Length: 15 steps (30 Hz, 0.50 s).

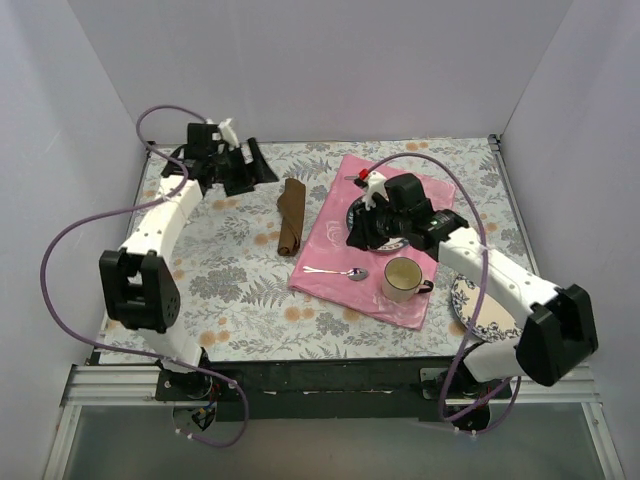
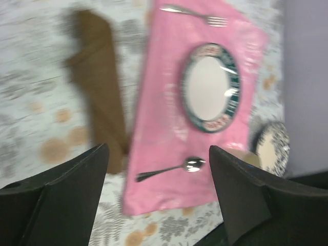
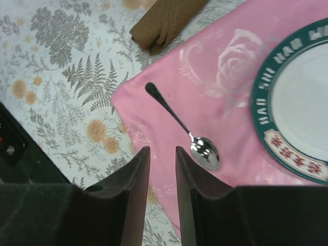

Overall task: Fold the napkin, place the utensils inside, and roll it up
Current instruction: Roll the napkin with the utensil

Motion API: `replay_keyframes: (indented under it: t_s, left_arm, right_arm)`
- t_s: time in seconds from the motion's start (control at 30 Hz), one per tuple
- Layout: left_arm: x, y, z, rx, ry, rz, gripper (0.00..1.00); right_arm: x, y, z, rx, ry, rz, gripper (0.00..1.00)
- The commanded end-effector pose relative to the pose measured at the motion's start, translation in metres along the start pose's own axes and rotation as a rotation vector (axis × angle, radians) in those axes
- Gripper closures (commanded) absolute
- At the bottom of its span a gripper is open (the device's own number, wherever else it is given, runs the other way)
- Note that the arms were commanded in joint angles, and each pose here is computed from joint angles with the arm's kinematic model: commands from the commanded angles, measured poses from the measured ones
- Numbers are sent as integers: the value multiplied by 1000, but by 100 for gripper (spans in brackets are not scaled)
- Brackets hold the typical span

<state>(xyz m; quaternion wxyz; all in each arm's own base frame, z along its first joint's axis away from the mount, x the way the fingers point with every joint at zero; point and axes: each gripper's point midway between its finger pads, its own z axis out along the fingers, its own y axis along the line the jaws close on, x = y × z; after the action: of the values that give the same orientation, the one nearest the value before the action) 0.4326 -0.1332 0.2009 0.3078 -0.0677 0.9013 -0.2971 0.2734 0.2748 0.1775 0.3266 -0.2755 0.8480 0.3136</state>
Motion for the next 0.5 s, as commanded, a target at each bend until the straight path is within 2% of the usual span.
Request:
replay_keyframes:
  t_s: [0.0,0.07,0.1,0.13,0.17,0.2,0.23,0.33,0.47]
  left_arm:
    - [36,-139,-29,204,-100,157,21]
    - [58,-164,-29,235,-122,172,21]
    - [68,-196,-46,296,-181,217,21]
    - [76,-205,-52,315,-202,228,21]
    - [81,-212,-61,344,-230,243,21]
    - [101,-210,-58,354,-217,257,20]
    - [92,-218,-79,395,-292,254,20]
    - [92,-209,-95,393,-345,230,19]
    - [97,-203,-104,406,-358,219,19]
  right_arm:
    - [-5,-28,-56,265,-91,16,63]
    - [-3,-40,-76,368,-138,32,52]
    - [-3,-38,-93,387,-191,38,46]
    - [0,-39,-102,406,-211,43,30]
    - [1,-40,-110,426,-237,45,22]
    - [-2,-35,-126,422,-293,41,8]
    - [5,-36,-130,427,-296,45,1]
    - [6,-25,-147,397,-341,28,1]
    - [10,-14,-152,342,-370,-4,1]
